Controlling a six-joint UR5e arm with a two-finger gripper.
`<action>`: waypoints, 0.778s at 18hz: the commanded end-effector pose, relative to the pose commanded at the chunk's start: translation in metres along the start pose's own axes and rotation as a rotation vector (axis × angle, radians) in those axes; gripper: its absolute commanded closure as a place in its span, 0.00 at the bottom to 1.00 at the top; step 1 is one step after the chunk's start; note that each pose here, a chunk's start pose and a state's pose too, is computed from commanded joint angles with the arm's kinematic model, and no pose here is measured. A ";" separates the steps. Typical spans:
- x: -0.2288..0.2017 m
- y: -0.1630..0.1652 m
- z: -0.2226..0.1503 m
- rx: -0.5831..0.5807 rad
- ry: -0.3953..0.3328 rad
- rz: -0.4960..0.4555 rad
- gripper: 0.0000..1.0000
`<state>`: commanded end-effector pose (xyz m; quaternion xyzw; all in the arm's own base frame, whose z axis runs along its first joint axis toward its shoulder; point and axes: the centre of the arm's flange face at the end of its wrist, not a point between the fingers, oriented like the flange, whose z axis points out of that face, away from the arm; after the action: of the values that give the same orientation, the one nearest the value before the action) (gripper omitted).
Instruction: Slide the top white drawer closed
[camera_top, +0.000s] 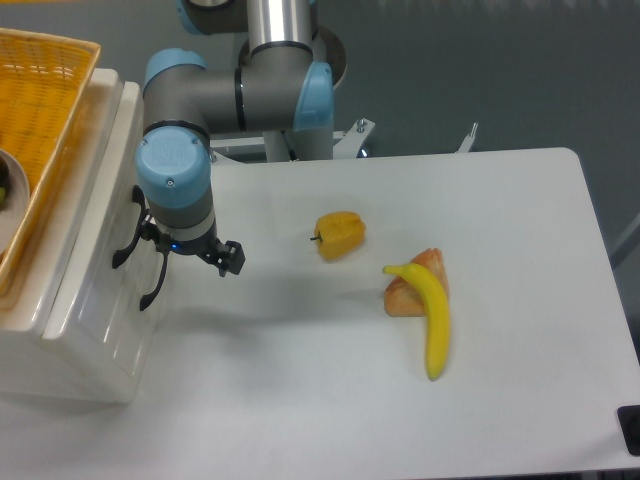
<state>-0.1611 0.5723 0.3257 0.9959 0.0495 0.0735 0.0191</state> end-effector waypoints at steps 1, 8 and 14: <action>0.000 0.000 0.000 0.000 0.000 0.000 0.00; -0.017 0.003 -0.001 -0.005 -0.020 -0.004 0.00; -0.069 0.013 -0.019 0.026 -0.027 0.025 0.00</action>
<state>-0.2304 0.5530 0.3350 0.9975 0.0377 0.0596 0.0058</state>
